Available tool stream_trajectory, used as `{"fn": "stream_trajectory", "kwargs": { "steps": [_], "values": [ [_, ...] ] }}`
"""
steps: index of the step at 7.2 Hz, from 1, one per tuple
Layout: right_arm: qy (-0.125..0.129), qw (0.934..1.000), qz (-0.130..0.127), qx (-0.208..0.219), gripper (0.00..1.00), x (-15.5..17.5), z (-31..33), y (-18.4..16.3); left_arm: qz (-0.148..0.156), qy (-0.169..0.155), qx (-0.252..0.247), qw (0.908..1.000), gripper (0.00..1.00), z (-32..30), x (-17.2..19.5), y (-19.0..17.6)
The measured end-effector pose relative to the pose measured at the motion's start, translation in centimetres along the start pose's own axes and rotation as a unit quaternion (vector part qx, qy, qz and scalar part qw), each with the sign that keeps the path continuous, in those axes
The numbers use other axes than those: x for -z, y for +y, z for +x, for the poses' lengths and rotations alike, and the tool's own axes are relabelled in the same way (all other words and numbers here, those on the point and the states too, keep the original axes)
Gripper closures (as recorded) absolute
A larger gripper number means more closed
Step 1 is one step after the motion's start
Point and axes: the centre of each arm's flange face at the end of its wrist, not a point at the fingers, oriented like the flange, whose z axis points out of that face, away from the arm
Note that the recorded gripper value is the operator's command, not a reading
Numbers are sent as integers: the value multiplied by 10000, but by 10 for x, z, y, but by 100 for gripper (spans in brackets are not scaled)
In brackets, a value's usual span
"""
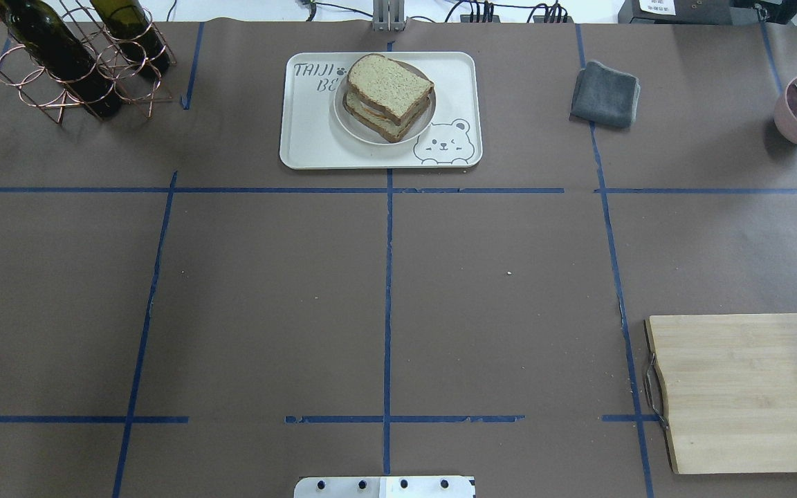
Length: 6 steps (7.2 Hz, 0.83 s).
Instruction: Make sandwich and place on tray
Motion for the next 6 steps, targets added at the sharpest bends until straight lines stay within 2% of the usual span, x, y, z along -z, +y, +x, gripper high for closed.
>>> {"fn": "stream_trajectory", "kwargs": {
  "steps": [3, 5, 6],
  "values": [
    [42, 9999, 87, 92, 0, -2, -1, -6, 286, -577, 85, 9979, 0, -25, 38, -15],
    [58, 9998, 129, 152, 0, -5, 3, -13, 251, -636, 130, 9976, 0, -36, 41, -37],
    [67, 9996, 182, 211, 0, -7, 5, -13, 115, -582, 270, 9979, 0, -39, 39, -36]
  ]
}}
